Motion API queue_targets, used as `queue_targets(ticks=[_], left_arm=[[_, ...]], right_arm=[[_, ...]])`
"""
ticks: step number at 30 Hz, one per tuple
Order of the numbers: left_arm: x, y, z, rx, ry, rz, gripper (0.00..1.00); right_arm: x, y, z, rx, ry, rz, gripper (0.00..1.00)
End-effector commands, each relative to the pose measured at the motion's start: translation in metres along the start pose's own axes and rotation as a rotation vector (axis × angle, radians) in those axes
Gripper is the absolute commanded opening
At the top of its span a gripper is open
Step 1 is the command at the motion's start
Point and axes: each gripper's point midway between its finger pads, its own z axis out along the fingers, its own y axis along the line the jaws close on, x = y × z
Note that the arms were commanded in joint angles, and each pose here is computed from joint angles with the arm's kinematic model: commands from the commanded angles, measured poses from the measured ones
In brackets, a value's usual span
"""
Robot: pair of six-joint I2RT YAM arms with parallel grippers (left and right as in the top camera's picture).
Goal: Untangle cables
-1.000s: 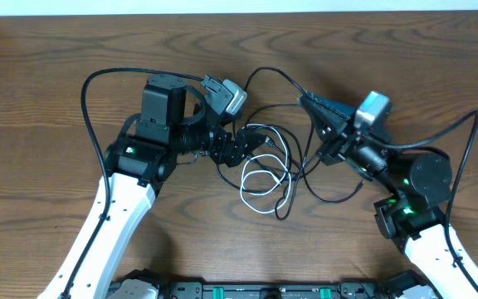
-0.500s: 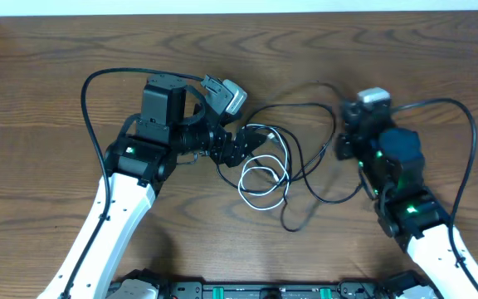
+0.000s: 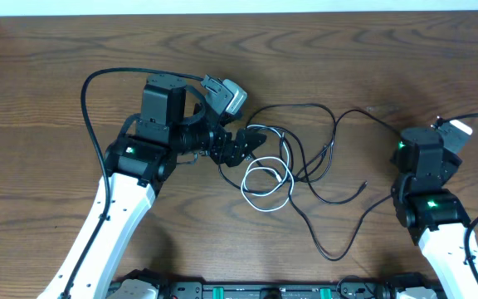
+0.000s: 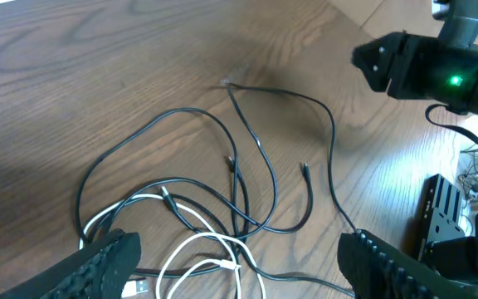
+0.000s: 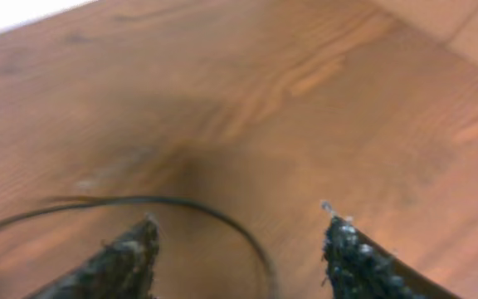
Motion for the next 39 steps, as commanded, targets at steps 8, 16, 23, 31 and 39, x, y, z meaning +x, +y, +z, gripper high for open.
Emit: queue_targets(ticks=[8, 16, 23, 31, 39], left_arm=[[-0.011, 0.003, -0.003, -0.023, -0.025, 0.024, 0.81], [-0.005, 0.069, -0.018, -0.416, -0.055, -0.309, 1.00], [-0.001, 0.072, -0.019, -0.440, -0.042, -0.314, 1.00], [0.002, 0.074, -0.019, -0.449, -0.031, -0.320, 1.00], [0.002, 0.074, -0.018, -0.449, -0.030, -0.321, 1.00]], right_arm=[[0.001, 0.147, -0.072, -0.947, -0.059, -0.398, 0.95], [0.079, 0.168, -0.068, -1.171, 0.178, -0.557, 0.99], [0.135, 0.200, -0.063, -1.328, 0.260, -0.641, 0.98], [0.180, 0.225, -0.083, -1.458, 0.261, -0.763, 0.96], [0.186, 0.227, -0.087, -1.463, 0.255, -0.797, 0.83]])
